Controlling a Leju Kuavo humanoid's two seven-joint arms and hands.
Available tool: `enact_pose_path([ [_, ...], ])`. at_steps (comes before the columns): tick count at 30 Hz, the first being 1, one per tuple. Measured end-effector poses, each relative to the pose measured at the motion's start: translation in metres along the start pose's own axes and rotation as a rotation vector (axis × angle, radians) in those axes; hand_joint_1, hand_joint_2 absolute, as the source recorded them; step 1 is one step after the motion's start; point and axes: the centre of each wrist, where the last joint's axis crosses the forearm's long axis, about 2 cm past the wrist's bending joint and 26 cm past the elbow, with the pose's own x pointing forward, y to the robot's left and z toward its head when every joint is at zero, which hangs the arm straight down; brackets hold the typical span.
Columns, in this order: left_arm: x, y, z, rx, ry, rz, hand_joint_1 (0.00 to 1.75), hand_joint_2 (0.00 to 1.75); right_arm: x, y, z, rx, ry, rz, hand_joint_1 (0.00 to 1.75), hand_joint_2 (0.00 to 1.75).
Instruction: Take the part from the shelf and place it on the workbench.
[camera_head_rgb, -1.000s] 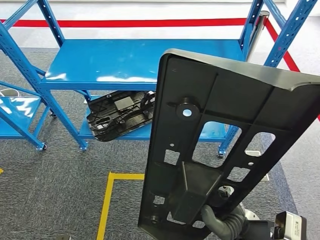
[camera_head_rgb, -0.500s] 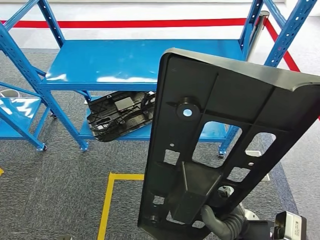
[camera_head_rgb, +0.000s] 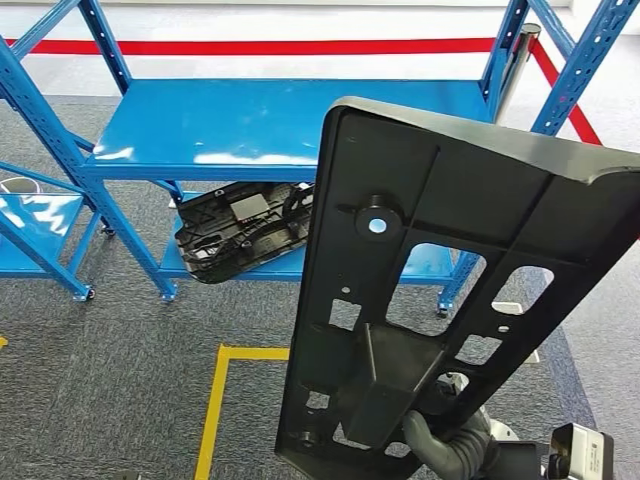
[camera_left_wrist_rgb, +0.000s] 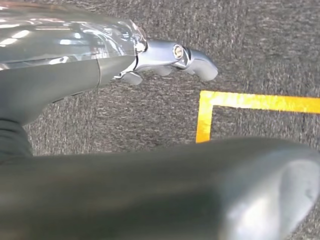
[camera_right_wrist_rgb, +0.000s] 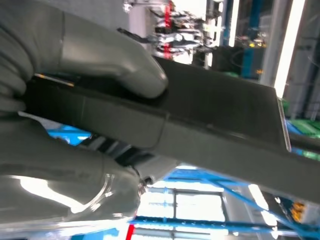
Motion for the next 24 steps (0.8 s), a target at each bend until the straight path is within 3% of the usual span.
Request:
enact_pose_path([
  [24,0.0001,0.0002,-0.0001,0.000,0.000,0.000,0.00,1.75,0.0000,0.0001,0.0003,-0.001,0.000,0.000,1.75,1.75],
])
